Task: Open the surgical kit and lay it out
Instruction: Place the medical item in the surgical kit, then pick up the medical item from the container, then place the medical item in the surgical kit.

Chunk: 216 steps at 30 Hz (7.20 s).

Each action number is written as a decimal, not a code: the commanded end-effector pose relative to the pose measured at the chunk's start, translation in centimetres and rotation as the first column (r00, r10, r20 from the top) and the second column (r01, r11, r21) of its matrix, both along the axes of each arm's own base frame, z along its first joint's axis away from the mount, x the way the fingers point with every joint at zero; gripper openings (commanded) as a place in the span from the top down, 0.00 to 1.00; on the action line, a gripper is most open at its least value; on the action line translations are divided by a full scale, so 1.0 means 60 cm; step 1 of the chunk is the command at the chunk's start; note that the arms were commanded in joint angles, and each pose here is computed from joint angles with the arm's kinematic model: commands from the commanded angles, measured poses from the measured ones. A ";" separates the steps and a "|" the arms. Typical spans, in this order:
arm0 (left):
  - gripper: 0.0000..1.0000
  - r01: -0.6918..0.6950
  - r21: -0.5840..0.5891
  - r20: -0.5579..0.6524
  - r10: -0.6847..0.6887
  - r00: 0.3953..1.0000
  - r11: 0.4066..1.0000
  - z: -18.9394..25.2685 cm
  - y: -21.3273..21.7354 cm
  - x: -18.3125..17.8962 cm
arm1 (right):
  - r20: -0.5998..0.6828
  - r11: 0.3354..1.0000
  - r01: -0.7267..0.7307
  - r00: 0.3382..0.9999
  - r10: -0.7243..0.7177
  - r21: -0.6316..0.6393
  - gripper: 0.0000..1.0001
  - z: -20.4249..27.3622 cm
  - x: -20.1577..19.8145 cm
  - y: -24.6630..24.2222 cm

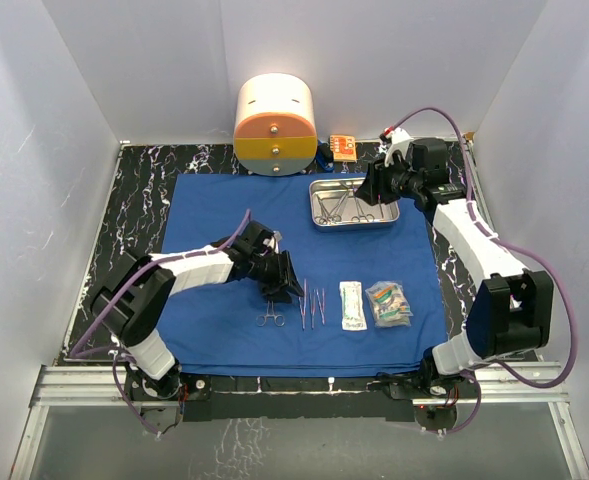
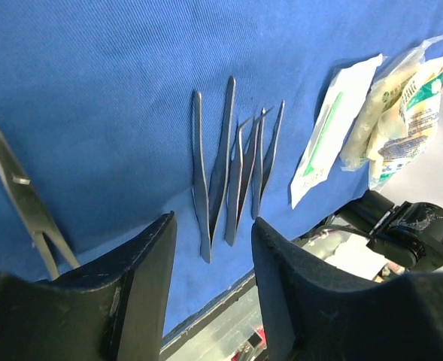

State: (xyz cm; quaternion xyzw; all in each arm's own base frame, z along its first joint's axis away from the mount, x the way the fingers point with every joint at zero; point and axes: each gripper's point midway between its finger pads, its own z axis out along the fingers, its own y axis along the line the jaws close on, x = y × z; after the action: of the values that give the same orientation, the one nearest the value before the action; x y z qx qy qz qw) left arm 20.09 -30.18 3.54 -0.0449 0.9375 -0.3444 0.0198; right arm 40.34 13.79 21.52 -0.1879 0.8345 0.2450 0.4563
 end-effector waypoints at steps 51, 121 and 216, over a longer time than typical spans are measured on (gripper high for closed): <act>0.09 0.175 0.330 0.679 -0.362 0.639 0.928 0.237 0.136 0.329 | -0.157 0.903 0.158 0.959 -0.237 -0.401 0.71 -0.285 0.264 -0.039; 0.42 0.254 -0.280 0.693 0.012 0.721 0.926 0.337 -0.109 0.443 | 0.061 0.940 0.273 0.955 -0.291 0.205 1.00 0.178 0.208 0.143; 1.00 0.230 -0.221 0.299 -0.158 0.941 0.948 0.073 0.142 -0.051 | 0.164 0.993 0.108 0.981 -0.101 -0.036 0.59 0.090 0.051 -0.020</act>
State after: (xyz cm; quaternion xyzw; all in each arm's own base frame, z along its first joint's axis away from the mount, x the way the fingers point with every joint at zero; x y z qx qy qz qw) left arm 17.93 -22.74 7.95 0.0850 0.8757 -0.4613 0.1147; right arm 42.93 12.71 24.43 -0.1635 0.8333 0.1900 0.4927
